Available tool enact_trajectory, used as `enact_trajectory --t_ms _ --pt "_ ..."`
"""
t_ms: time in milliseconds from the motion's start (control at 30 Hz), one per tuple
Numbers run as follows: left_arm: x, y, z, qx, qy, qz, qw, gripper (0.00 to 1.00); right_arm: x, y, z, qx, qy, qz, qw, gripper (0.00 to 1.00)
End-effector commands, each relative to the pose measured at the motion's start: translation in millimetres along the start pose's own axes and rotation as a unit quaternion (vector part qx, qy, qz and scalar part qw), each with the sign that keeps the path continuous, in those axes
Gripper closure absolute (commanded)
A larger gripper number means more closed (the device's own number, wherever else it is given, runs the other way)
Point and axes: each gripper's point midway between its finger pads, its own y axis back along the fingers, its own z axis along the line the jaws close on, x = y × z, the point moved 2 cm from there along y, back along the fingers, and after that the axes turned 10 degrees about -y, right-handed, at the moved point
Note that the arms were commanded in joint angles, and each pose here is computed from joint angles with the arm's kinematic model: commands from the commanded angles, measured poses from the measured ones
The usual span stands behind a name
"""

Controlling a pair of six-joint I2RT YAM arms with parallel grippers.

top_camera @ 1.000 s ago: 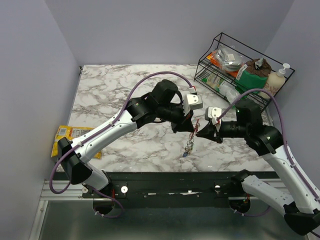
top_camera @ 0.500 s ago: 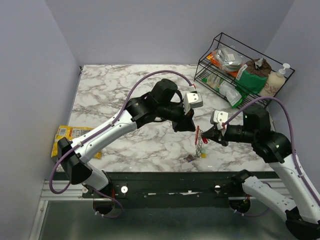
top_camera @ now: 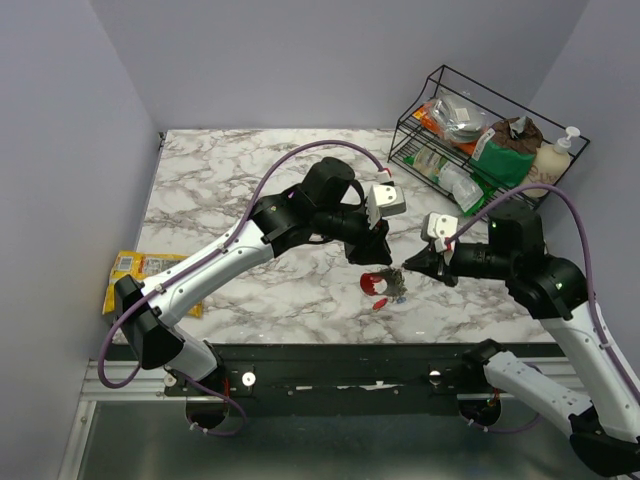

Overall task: Remove the keys from the keyring
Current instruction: Remove the key from the keyring.

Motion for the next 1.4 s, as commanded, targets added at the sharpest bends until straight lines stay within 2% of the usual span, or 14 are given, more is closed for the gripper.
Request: enact_trajectory --t_ms 0,133,300,400,500,533,1367 --pt "-10.1 8.1 -6.2 0.005 -0.014 -0.018 1.000 0.64 -13.5 4.4 -0.2 0.002 0.015 -0.011 1.000 0.99" --pt "-12.2 11.5 -6.6 0.000 -0.020 -0.019 1.000 0.52 -13.2 3.9 -1.9 0.006 0.013 -0.010 1.000 0.99" --pt "-14.5 14.1 -8.0 0.001 -0.024 -0.019 1.000 0.51 -13.5 1.2 -5.3 0.011 0.005 -0.010 1.000 0.99" --pt "-14.5 13.9 -8.3 0.002 -0.025 -0.019 1.000 0.44 -15.2 0.9 -6.3 0.012 0.001 -0.012 1.000 0.99" --pt "-13.0 12.8 -8.0 0.003 -0.024 -0.018 1.000 0.43 -16.3 1.2 -4.8 0.009 0.000 -0.013 1.000 0.99" --pt "-12.7 12.5 -8.0 0.003 -0.023 -0.018 1.000 0.39 -16.5 0.8 -5.2 0.009 0.001 -0.013 1.000 0.99" --pt "4.7 -8.9 -14.3 0.054 -0.002 -0.001 0.999 0.39 -30.9 3.5 9.5 -0.032 -0.014 -0.041 0.999 0.99"
